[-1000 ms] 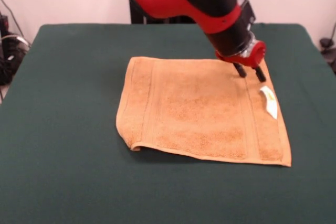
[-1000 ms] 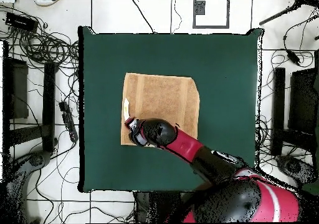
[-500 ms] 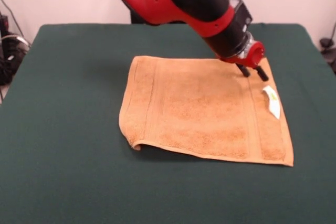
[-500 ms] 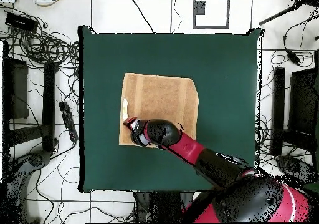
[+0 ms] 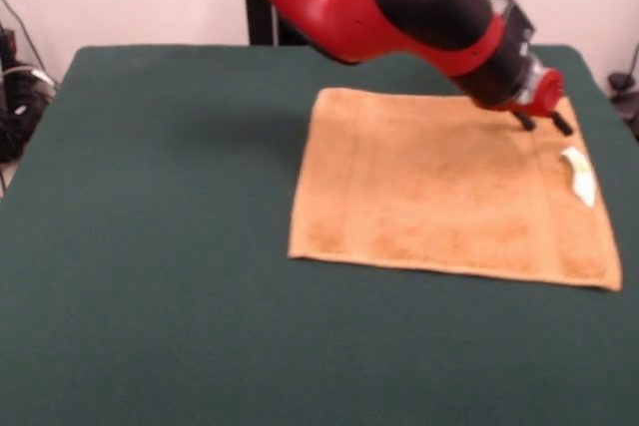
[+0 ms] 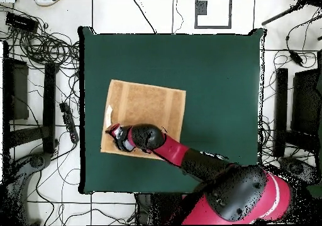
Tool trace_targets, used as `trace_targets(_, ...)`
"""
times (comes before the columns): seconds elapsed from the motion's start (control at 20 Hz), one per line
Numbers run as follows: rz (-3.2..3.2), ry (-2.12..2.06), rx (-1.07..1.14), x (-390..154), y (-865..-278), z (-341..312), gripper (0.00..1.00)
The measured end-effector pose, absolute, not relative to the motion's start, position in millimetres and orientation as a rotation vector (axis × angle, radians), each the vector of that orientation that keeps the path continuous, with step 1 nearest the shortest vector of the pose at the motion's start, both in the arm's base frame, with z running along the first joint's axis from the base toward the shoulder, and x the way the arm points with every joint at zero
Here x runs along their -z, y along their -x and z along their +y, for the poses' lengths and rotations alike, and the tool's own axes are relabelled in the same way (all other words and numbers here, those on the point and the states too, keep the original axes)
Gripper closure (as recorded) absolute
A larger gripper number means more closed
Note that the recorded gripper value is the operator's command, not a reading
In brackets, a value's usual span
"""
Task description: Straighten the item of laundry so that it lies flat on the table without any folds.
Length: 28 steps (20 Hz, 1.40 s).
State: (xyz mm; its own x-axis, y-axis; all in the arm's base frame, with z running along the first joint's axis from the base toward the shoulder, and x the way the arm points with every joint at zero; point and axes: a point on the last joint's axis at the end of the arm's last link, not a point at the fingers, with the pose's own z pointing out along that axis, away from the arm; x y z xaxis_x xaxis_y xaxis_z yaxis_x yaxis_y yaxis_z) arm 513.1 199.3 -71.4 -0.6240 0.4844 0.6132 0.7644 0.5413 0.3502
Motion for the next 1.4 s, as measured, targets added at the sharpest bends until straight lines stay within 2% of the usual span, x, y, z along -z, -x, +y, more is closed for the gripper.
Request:
trace_targets(0.45, -2.219, 0.883, 0.849, 83, -454, 277, 0.0)
trace_targets(0.7, -2.301, 0.754, 0.746, 77, -437, 297, 0.0)
trace_targets(0.9, -2.46, 0.488, 0.485, 64, -414, 297, 0.0)
trace_targets(1.0, -2.537, 0.277, 0.264, 56, -398, 282, 0.0)
trace_targets(1.1, -2.564, 0.175, 0.147, 53, -394, 268, 0.0)
trace_targets(1.15, -2.584, 0.062, -0.001, 46, -395, 240, 0.0)
trace_targets(1.4, -2.592, -0.035, -0.205, 31, -423, 174, 0.0)
